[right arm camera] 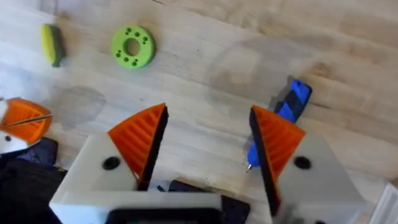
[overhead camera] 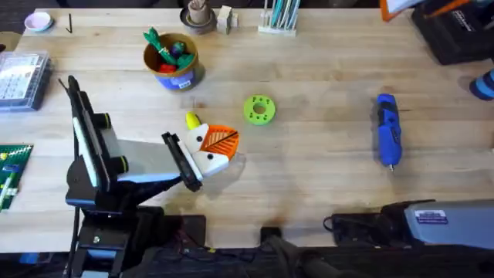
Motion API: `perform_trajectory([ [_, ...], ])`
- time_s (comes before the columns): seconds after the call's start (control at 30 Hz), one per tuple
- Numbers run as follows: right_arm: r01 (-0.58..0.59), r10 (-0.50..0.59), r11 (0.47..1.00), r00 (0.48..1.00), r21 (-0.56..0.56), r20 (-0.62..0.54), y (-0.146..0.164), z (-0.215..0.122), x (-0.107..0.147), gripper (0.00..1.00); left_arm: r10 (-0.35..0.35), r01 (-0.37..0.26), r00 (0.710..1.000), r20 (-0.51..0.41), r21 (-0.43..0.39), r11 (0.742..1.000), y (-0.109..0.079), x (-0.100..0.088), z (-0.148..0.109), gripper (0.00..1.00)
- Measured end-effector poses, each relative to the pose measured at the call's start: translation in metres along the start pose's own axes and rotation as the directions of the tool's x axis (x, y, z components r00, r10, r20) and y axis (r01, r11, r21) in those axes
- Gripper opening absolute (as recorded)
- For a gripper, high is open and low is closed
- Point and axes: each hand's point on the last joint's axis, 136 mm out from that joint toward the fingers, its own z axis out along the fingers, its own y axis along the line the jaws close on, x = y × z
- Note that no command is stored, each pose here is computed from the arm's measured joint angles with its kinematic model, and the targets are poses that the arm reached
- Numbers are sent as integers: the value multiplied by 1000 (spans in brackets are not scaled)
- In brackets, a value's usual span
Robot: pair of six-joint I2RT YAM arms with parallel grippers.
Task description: Pick up the gripper from the table and insert it into the empty holder that is missing its gripper. Then pick up a screw, insert it into the mounting hole, and use the screwdriver to tighten it. Finally, clean up the table by picking up the vegetable and placing it into the bucket.
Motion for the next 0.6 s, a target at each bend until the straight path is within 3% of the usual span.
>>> perform_trajectory([
  [0.3,-166,167,983,986,72,-4,-46,25,54,852,0,0,1000,0,0,1000,0,0,0,13],
  [0.6,-365,374,908,927,206,-5,-114,75,115,852,0,0,1000,0,0,1000,0,0,0,13],
])
